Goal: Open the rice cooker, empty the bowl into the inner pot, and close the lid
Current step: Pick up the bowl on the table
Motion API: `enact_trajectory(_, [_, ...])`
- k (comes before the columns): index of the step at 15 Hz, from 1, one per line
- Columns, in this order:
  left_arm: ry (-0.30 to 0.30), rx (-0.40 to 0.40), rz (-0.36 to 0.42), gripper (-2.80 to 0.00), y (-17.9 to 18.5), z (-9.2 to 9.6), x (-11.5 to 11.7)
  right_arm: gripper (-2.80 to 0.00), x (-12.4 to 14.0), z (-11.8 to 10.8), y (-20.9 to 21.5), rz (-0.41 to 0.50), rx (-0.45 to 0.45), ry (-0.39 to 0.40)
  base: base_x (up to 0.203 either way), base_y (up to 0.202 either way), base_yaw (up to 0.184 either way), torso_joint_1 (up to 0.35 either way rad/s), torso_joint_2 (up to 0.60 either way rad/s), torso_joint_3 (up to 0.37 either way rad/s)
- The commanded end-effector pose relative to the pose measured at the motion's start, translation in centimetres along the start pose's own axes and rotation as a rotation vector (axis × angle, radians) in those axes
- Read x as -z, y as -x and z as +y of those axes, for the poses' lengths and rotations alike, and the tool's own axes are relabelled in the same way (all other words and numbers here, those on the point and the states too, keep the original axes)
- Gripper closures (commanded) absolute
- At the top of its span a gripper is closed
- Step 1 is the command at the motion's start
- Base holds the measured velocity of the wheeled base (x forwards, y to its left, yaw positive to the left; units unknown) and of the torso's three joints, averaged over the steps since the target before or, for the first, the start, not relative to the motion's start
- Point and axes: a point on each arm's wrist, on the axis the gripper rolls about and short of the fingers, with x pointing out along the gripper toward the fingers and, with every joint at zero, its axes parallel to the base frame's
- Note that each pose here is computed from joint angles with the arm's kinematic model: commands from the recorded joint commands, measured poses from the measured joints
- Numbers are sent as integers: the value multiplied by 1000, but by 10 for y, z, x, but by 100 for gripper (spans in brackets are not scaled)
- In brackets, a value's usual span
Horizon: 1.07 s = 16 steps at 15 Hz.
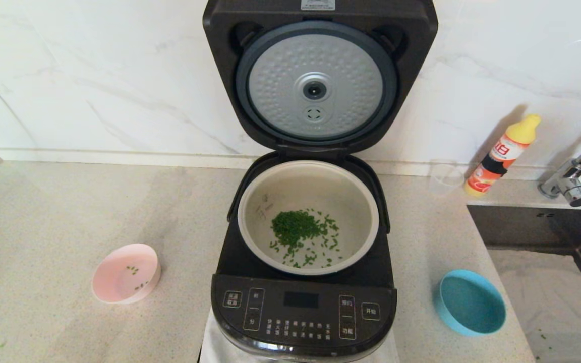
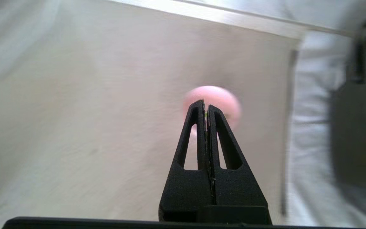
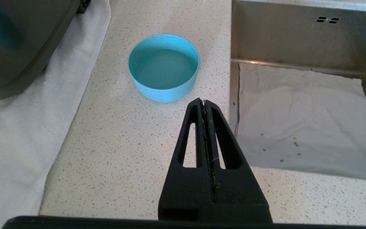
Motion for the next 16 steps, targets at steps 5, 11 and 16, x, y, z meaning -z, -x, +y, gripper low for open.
enact_trajectory(5, [-79, 139, 8, 0, 27, 5, 87, 0, 0, 0, 0, 0, 0, 0, 0, 0, 0, 0, 0, 0])
enact_trajectory(11, [-110, 234, 86, 0, 18, 2, 116, 0, 0, 0, 0, 2, 0, 0, 0, 0, 0, 0, 0, 0])
enact_trajectory(16, [-103, 232, 85, 0, 18, 2, 116, 0, 0, 0, 0, 2, 0, 0, 0, 0, 0, 0, 0, 0])
